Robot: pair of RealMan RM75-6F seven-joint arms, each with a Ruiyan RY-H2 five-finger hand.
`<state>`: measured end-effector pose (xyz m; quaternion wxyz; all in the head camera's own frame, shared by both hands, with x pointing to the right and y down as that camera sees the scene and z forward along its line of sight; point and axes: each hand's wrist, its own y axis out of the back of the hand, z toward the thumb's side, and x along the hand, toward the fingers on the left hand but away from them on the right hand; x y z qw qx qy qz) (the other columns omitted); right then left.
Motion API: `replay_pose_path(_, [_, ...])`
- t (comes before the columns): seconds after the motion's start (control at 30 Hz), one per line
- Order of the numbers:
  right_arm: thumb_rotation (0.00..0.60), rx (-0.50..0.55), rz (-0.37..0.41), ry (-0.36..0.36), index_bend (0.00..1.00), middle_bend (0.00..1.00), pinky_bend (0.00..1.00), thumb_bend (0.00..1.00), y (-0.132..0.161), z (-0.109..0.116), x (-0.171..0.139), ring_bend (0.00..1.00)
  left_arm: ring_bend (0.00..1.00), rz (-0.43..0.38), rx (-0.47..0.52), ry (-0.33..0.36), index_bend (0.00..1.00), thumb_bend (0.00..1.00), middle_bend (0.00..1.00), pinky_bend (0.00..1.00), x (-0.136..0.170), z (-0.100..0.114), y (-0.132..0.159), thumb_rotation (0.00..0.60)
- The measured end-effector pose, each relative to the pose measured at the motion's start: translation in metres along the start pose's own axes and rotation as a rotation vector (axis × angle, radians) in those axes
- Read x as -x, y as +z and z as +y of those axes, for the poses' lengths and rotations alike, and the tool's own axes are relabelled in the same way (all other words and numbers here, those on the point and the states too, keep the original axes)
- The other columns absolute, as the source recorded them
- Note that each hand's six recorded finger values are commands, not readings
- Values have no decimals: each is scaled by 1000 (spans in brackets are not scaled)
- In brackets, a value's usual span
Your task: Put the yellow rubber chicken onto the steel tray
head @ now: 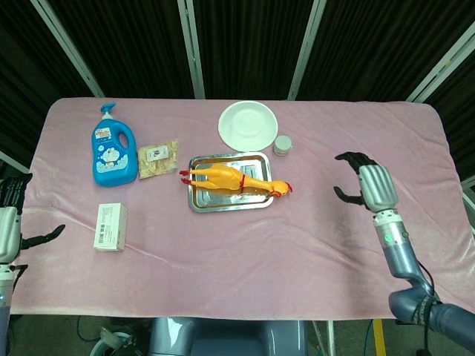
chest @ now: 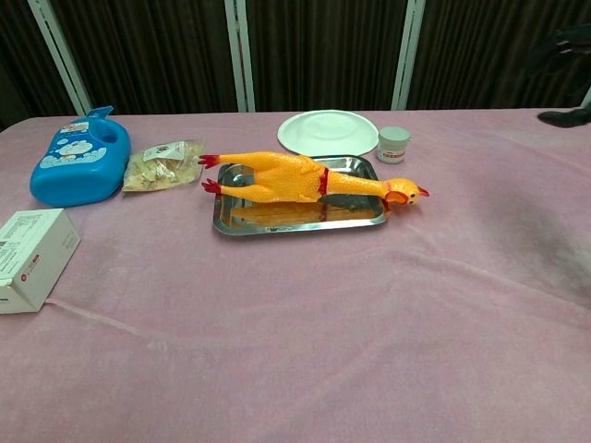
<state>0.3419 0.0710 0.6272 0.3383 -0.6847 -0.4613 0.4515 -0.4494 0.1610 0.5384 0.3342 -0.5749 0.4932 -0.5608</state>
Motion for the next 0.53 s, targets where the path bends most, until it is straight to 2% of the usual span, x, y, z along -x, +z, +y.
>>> replay_pose_path(0.13, [600,-93,-48,-42,284,271,291,299,-22,11,-48,198,0,-6,-42,16,73,48,71,119,13,0,-6,600])
replay_pose_path(0.27, [600,-153,-104,-51,284,271,278,299,-40,16,-97,186,0,-10,-78,-10,73,48,70,119,28,-8,-11,600])
replay_pose_path(0.53, [600,-178,-196,-56,284,271,277,299,-56,24,-157,186,0,-9,-94,-33,73,48,69,118,47,-15,-16,600])
